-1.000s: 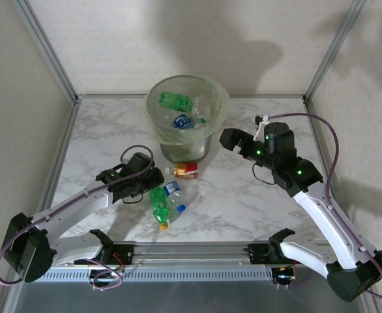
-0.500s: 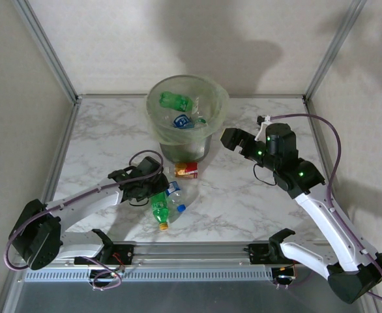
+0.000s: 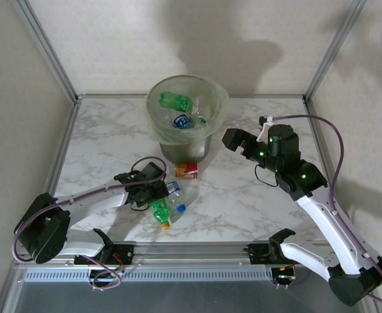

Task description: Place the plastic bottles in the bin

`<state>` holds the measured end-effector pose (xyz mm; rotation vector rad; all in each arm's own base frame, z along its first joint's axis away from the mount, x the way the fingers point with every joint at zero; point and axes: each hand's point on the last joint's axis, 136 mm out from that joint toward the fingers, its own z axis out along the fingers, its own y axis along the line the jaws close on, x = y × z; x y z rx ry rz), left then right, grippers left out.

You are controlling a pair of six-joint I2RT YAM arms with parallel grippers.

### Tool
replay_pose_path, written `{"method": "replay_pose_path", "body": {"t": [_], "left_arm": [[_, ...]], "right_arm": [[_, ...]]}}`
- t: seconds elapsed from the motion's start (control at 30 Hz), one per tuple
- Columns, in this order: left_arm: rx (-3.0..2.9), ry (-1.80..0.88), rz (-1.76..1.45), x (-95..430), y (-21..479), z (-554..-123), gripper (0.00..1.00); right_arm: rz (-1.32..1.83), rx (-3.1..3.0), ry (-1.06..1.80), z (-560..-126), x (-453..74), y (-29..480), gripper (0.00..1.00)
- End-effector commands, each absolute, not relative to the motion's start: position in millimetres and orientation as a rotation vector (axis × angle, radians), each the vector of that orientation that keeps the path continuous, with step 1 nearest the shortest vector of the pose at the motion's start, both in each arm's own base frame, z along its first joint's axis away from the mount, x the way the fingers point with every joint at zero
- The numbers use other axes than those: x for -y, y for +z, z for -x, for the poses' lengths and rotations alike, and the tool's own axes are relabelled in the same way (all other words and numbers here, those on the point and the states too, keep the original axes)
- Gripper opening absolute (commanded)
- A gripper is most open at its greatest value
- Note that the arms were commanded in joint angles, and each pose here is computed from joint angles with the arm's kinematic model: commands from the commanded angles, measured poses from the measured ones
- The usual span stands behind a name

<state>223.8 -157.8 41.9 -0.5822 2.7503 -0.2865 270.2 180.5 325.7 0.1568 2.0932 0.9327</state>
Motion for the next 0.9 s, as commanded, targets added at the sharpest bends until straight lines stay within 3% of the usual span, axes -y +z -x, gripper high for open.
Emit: {"method": "replay_pose_path", "body": {"t": [0.0,0.27,0.6,0.87], "left_arm": [[-2.734,-0.274,0.607,160,36,-228,0.70],[-2.753,-0.210,0.602,157,24,-230,0.69],[-2.746,-0.205,0.595,155,34,-229,0.53],[-2.687,-0.336,0.565,168,90,-239,0.51]], "right_arm": [[-0.169,-2.087,0.931,-267,-179,326,0.99],[-0.166,-2.083,0.931,-267,-179,328,0.99],[-0.169,-2.077,0.932,-267,-178,327,0.98],[-0.141,-2.063,0.962,-269,-185,335,0.98]]}}
